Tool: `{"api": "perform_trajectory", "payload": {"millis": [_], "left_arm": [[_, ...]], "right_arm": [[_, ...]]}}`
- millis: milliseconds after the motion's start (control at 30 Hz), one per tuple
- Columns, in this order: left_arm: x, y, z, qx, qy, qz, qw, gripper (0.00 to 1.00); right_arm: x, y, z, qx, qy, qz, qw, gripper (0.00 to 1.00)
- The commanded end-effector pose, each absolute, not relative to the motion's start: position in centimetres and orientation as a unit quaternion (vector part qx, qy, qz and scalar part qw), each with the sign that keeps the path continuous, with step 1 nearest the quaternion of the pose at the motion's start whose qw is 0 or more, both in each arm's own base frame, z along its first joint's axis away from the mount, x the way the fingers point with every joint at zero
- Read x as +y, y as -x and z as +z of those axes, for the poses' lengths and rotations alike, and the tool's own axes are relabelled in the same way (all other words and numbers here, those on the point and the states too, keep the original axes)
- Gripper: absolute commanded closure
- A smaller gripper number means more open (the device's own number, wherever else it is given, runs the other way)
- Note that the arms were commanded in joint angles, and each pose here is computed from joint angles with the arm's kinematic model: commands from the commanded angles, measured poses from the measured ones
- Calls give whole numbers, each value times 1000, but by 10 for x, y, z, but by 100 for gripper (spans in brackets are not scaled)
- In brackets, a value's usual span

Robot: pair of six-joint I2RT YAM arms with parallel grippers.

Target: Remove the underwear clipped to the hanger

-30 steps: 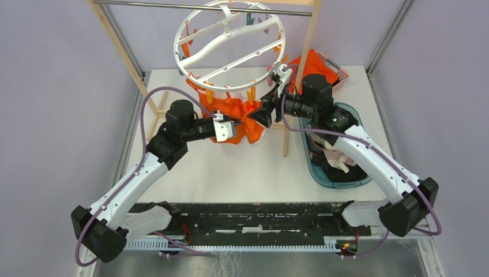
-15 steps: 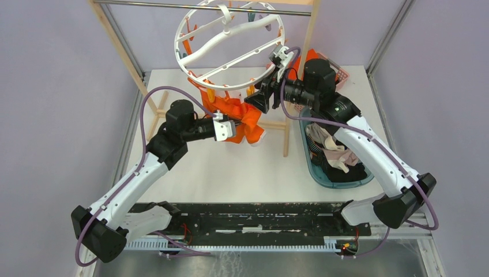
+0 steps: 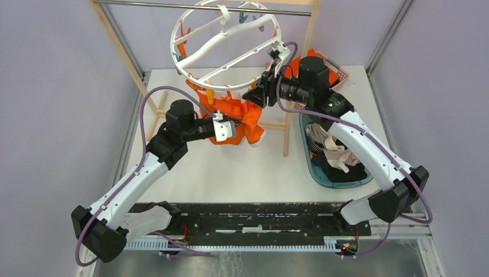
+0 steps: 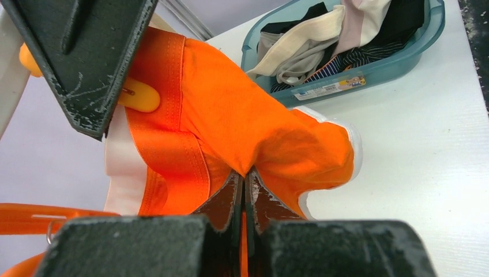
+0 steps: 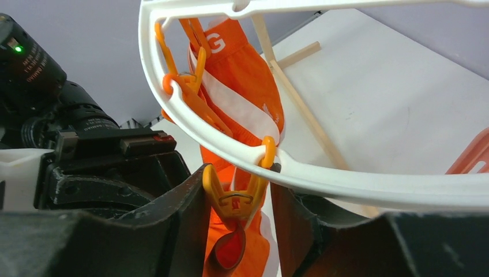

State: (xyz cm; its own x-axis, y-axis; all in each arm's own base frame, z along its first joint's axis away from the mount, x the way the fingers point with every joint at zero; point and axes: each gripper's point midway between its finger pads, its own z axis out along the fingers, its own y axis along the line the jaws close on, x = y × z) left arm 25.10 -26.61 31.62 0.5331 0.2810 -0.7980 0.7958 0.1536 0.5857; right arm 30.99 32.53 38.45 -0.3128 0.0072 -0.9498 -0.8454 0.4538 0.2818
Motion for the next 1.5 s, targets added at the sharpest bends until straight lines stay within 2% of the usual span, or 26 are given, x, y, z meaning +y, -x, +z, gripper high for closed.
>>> {"api": "perform_trajectory", "payload": {"millis": [0,100,300,367,433,567,600,867,1033,1233,1467], "left_arm": [[-271,-246,321,428,-614,-224,625,97],[-271,-246,321,428,-613,-224,625,97],[-269,-245,316,430,-615,-220,623,97],[-268,-245,314,431,-615,-217,623,97],[-266,-244,313,431,-616,-213,624,97],[-264,-244,314,430,-615,-205,628,97],[-264,-245,315,431,-614,-205,629,97],[-263,-253,323,445,-591,-199,643,97],[-262,-257,325,446,-586,-191,649,97],[-265,-257,326,443,-587,-197,648,97],[-267,-257,327,443,-587,-203,647,97]], "right_arm": [[325,-306,431,647,285,467,531,53],[324,-308,431,649,279,470,529,60],[321,-310,431,651,264,480,525,83],[318,-312,431,652,261,479,527,84],[316,-314,428,656,257,477,526,73],[308,-317,412,675,249,460,521,32],[305,-318,408,678,251,452,523,26],[268,-315,381,688,241,406,551,1],[262,-299,367,691,239,418,539,0],[279,-294,349,685,187,505,492,1],[295,-292,338,675,176,555,454,17]]}}
